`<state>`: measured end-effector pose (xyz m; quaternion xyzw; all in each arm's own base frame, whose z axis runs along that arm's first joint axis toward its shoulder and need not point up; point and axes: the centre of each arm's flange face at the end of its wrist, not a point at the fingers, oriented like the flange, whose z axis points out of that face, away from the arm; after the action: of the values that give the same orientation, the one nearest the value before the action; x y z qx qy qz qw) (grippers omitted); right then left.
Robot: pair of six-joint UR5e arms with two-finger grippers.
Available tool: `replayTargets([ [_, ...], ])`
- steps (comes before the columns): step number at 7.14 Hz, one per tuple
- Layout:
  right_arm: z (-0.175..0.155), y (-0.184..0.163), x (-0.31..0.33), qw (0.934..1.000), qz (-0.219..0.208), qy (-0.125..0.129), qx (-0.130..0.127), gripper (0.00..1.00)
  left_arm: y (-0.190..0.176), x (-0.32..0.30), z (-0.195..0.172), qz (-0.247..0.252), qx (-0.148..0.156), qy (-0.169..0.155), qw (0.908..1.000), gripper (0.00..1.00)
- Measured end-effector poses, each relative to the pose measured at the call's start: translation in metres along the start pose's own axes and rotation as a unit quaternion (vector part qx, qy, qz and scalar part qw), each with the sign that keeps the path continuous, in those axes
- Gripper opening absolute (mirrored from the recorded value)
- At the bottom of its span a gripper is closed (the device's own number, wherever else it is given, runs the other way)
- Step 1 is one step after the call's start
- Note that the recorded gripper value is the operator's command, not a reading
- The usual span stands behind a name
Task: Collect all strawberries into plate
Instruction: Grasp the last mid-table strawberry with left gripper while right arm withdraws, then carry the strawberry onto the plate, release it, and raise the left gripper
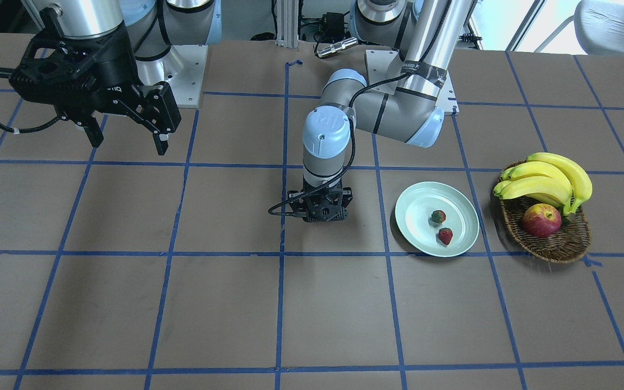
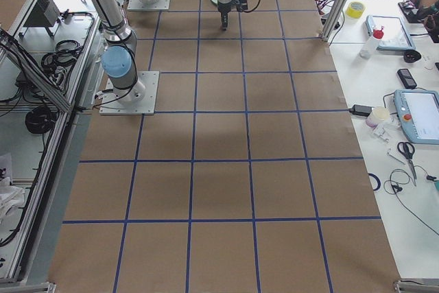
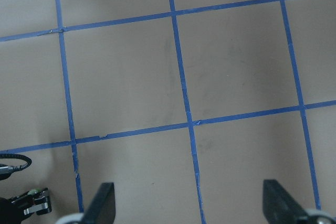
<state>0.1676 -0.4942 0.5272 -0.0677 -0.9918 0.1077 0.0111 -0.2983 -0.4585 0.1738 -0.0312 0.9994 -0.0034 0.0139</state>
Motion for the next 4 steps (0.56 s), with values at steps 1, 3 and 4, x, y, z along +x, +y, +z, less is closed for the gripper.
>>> replayTargets([
  [1, -0.002, 0.003, 0.001, 1.0000, 0.000, 0.001, -0.001, 1.00, -0.001, 0.000, -0.002, 0.001, 0.002, 0.001, 1.0000, 0.00],
  [3, -0.002, 0.004, 0.001, 1.0000, -0.001, 0.001, -0.001, 1.00, -0.018, -0.007, -0.026, 0.004, 0.025, 0.009, 0.9996, 0.00],
  [4, -0.001, 0.003, 0.003, 1.0000, -0.002, 0.002, -0.002, 1.00, -0.036, -0.031, -0.045, 0.008, 0.032, 0.010, 0.9994, 0.00],
])
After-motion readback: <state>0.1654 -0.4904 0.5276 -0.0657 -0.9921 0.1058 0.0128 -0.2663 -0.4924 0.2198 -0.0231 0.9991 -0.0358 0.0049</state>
